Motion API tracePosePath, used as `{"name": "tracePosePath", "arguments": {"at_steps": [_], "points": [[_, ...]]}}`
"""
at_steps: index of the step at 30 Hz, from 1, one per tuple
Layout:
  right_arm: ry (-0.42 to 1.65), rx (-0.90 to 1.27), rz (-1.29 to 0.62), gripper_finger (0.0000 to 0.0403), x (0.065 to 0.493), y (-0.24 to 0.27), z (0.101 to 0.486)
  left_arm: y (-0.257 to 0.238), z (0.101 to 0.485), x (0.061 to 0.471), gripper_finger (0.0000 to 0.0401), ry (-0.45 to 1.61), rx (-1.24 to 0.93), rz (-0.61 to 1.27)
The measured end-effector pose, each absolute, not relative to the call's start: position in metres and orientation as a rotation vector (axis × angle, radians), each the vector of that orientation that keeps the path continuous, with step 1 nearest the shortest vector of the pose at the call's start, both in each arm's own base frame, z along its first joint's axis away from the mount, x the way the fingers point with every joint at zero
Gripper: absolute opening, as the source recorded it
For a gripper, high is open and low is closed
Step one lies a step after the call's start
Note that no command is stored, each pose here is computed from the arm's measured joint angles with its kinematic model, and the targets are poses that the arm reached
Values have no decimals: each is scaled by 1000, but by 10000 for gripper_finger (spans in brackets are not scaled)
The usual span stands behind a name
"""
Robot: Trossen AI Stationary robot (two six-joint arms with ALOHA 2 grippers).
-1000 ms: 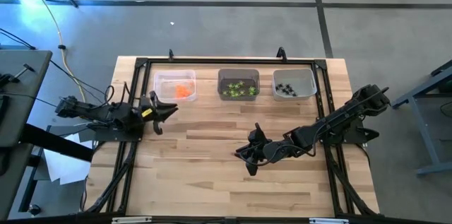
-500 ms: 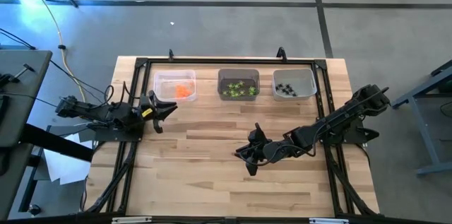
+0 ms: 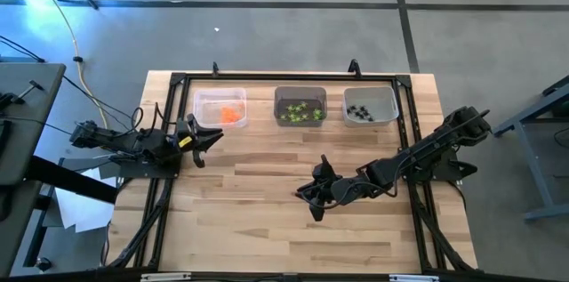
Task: Sort Halloween decoration
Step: Return to Home Position
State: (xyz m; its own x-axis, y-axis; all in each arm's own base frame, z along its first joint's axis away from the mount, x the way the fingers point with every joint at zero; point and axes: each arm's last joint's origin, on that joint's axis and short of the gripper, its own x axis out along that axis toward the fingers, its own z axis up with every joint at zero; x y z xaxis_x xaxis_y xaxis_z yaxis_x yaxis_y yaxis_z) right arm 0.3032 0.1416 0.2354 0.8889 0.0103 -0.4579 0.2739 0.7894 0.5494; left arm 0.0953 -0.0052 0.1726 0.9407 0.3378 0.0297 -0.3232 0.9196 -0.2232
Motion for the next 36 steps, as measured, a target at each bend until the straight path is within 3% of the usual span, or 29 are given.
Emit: {"name": "tracePosePath", "arguments": {"at_steps": [7, 11, 18, 30, 36], "points": [[683, 734, 164, 78, 289, 137, 251, -5, 173, 95, 55, -68, -218, 339], [682, 754, 224, 78, 287, 136, 258, -5, 173, 95, 55, -69, -218, 339], [670, 775, 136, 78, 292, 110, 260, -5, 173, 95, 55, -68, -218, 339], [380, 977, -73, 78, 299, 73, 282, -5, 173, 95, 55, -68, -218, 340], [195, 1003, -18, 78, 270, 68, 255, -5, 173, 95, 55, -68, -218, 340]]}}
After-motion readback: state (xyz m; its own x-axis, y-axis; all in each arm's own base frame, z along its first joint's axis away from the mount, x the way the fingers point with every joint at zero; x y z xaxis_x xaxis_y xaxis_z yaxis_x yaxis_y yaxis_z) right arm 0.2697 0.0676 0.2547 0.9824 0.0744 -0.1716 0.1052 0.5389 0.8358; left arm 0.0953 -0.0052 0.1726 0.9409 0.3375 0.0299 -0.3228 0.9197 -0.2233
